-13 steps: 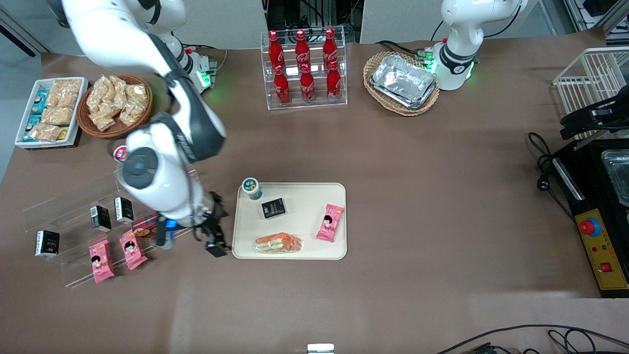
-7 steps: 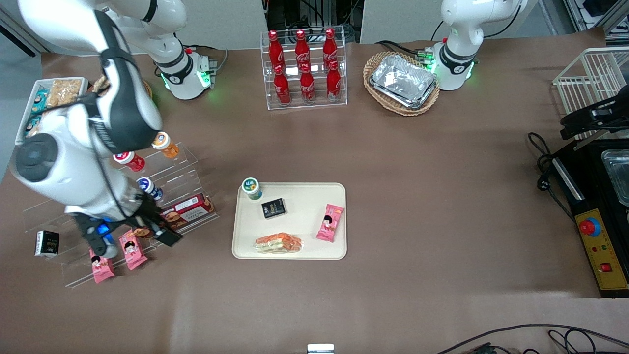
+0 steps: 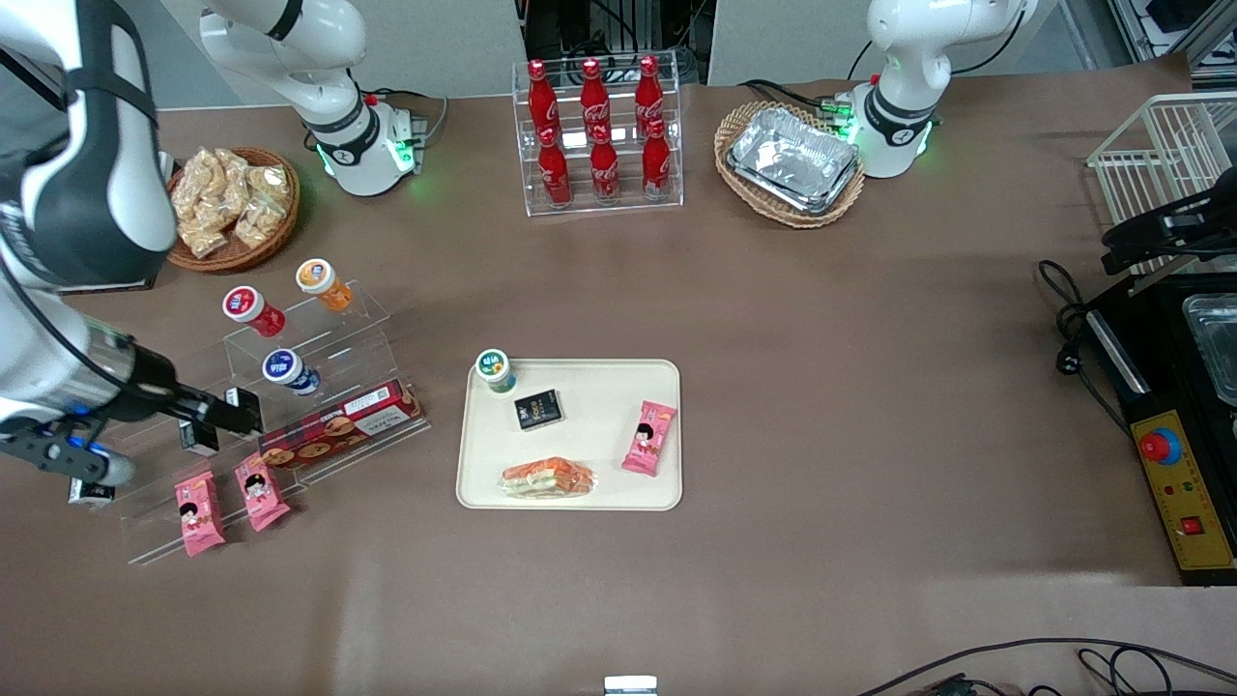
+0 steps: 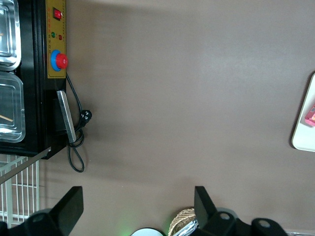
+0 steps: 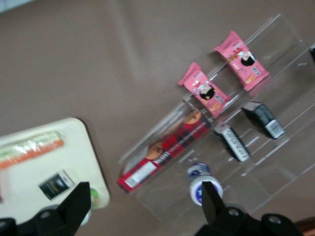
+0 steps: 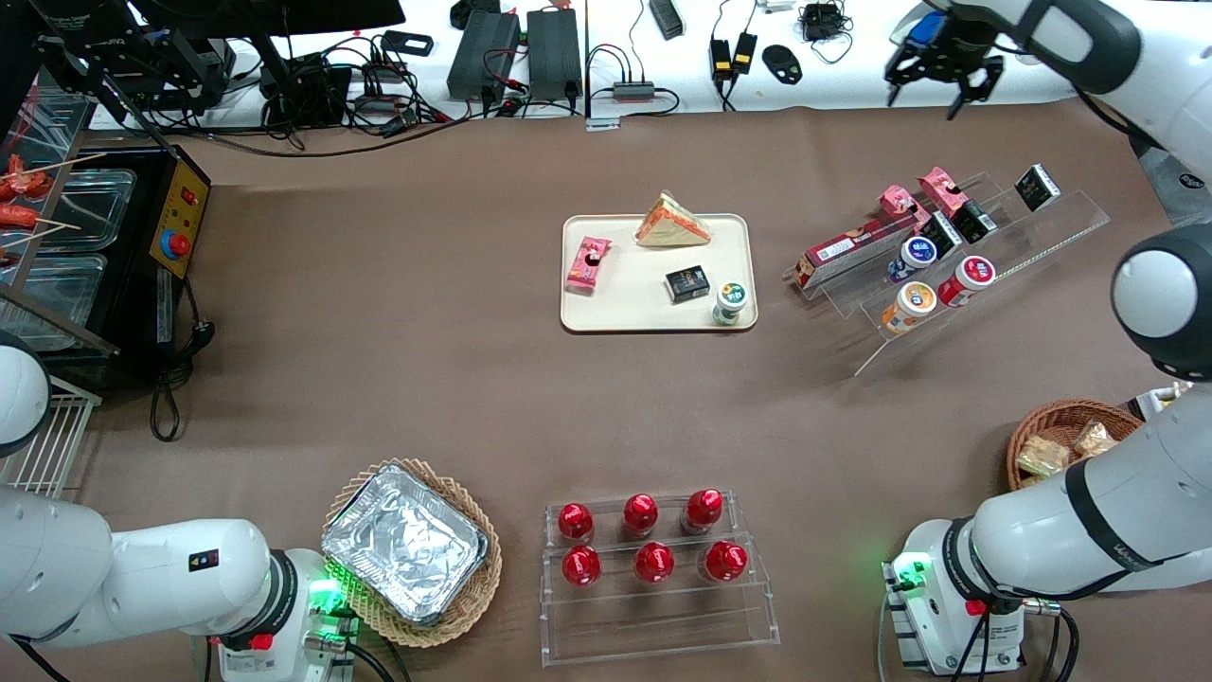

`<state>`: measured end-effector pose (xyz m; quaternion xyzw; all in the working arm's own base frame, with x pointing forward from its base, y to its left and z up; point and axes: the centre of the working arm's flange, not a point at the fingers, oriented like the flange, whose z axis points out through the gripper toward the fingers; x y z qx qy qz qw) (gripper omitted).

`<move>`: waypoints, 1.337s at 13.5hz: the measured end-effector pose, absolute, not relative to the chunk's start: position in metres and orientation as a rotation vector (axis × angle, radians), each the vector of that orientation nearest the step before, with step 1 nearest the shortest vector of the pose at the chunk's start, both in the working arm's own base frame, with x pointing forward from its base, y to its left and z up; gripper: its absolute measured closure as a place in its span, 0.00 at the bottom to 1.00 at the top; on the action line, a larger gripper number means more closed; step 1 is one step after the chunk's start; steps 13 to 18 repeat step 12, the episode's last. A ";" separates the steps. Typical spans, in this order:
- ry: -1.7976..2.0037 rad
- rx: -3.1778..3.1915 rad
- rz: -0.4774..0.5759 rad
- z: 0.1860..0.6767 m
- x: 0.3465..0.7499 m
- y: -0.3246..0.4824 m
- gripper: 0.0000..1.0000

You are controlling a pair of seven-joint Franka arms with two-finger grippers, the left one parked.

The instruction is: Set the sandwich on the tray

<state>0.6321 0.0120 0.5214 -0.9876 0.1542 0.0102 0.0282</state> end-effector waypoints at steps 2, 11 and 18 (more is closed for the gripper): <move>0.404 -3.062 0.042 0.527 0.612 -0.013 0.00; 0.240 -3.082 0.088 0.570 0.520 -0.085 0.00; 0.230 -3.083 0.095 0.570 0.518 -0.082 0.00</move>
